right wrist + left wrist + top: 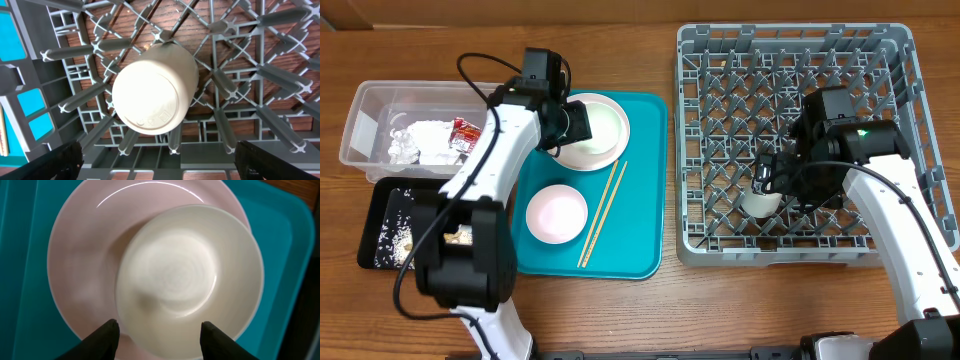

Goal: Sort waste into correct bins and load items into the dishwasher
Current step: 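Reach the left gripper to the white bowl on the teal tray and grasp its rim, then lift the white bowl toward the right gripper and grasp it with the right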

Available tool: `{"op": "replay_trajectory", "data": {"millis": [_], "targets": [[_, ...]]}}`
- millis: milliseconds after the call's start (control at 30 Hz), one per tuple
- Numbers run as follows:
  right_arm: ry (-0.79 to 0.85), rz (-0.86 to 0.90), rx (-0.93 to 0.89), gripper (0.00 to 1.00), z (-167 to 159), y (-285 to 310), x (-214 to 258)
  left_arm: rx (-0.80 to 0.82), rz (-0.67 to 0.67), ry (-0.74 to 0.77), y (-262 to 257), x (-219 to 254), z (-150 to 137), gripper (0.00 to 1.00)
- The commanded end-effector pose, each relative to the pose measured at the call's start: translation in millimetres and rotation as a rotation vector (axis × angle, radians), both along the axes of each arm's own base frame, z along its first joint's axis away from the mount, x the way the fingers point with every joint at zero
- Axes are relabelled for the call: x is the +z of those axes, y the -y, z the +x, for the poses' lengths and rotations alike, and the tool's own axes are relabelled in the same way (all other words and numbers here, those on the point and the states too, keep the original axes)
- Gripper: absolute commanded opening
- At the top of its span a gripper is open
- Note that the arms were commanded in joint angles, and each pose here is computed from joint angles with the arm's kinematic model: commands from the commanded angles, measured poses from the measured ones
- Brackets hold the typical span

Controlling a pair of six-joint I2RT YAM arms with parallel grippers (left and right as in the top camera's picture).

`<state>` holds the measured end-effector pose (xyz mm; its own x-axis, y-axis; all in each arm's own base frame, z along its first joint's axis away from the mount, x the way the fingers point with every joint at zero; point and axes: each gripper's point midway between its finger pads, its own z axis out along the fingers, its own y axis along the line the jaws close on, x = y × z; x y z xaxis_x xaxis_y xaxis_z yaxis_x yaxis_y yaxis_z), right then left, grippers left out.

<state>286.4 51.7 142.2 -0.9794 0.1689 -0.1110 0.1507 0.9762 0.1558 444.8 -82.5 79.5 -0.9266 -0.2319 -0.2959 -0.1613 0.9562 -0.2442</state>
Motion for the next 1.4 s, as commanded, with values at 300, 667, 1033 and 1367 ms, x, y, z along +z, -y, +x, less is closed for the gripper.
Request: {"op": "replay_trajectory", "data": {"millis": [300,667,1033,1367], "targets": [[0.034,0.008,0.009,1.0,6,-3,9,0.071,0.025,-0.079,-4,-46,6,0.22],[0.081,0.03,0.052,1.0,16,-8,17,0.055,0.012,0.073,-3,38,19,0.04],[0.298,0.342,0.165,0.95,49,-67,100,-0.058,0.043,0.056,18,94,-31,0.06],[0.36,0.235,0.269,0.81,54,-117,84,-0.247,0.015,0.005,70,90,-61,0.04]]}}
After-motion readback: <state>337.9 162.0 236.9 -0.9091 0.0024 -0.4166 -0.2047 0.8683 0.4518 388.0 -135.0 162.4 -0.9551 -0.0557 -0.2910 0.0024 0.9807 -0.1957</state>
